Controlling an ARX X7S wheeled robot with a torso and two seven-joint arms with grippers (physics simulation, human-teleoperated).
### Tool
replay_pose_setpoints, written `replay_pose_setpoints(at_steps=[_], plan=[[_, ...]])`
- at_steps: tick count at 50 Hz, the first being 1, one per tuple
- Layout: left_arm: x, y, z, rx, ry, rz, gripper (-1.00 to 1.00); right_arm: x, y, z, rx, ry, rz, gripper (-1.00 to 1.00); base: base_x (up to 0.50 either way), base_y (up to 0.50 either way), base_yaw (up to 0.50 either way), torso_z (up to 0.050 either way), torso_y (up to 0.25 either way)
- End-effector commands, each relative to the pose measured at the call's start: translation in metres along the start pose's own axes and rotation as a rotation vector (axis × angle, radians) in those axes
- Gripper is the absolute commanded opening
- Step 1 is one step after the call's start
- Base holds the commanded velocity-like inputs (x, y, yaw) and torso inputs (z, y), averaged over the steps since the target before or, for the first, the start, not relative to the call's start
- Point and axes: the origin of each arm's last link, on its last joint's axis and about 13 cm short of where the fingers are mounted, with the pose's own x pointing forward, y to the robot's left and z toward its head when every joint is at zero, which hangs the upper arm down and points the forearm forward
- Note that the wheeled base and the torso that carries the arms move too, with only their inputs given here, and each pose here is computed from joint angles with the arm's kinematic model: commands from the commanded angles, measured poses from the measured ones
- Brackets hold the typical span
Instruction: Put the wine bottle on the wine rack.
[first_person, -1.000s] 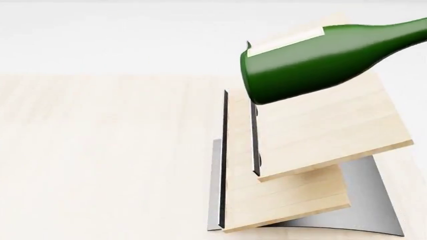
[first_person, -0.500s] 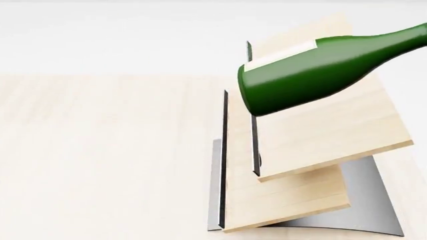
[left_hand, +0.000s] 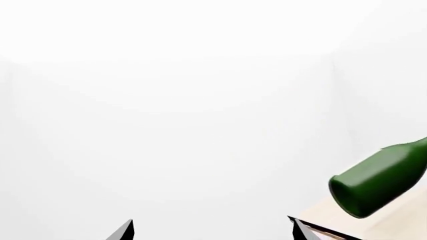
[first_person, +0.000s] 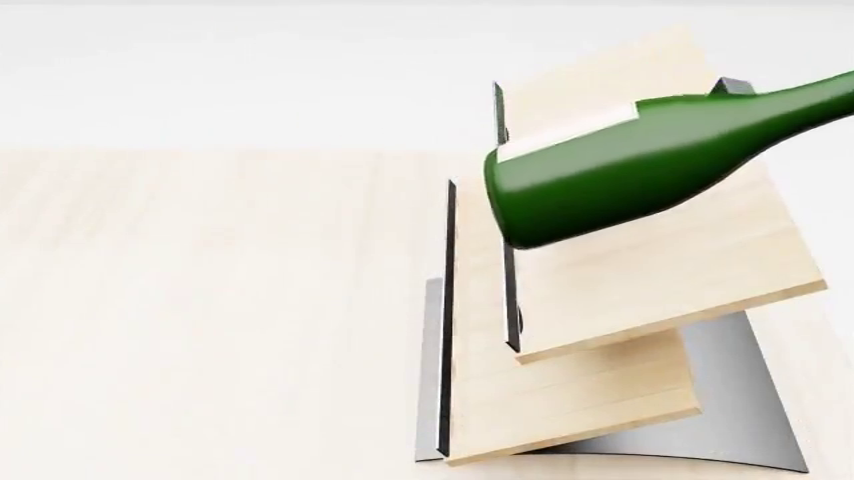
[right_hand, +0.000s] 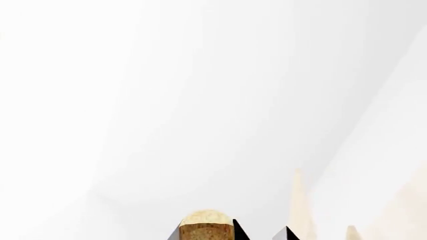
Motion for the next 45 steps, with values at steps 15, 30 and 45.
replay_pose_setpoints(at_steps=[15,30,45], plan=[[0.000,0.000,0.000,0.000,0.001,-0.001,1.00,0.001,-0.005,0.000,-0.009,-0.014,0.014,-1.00,0.00,0.00,0.00,0.000,0.001],[0.000,0.000,0.000,0.000,0.001,-0.001,1.00,0.002,-0.010,-0.002,-0.007,-0.009,0.008,-1.00,0.00,0.00,0.00,0.001,0.001],[-0.001,-0.001,-0.001,0.000,0.003,-0.004,1.00,0.003,-0.015,-0.005,-0.001,-0.002,0.000,-1.00,0.00,0.00,0.00,0.000,0.001]])
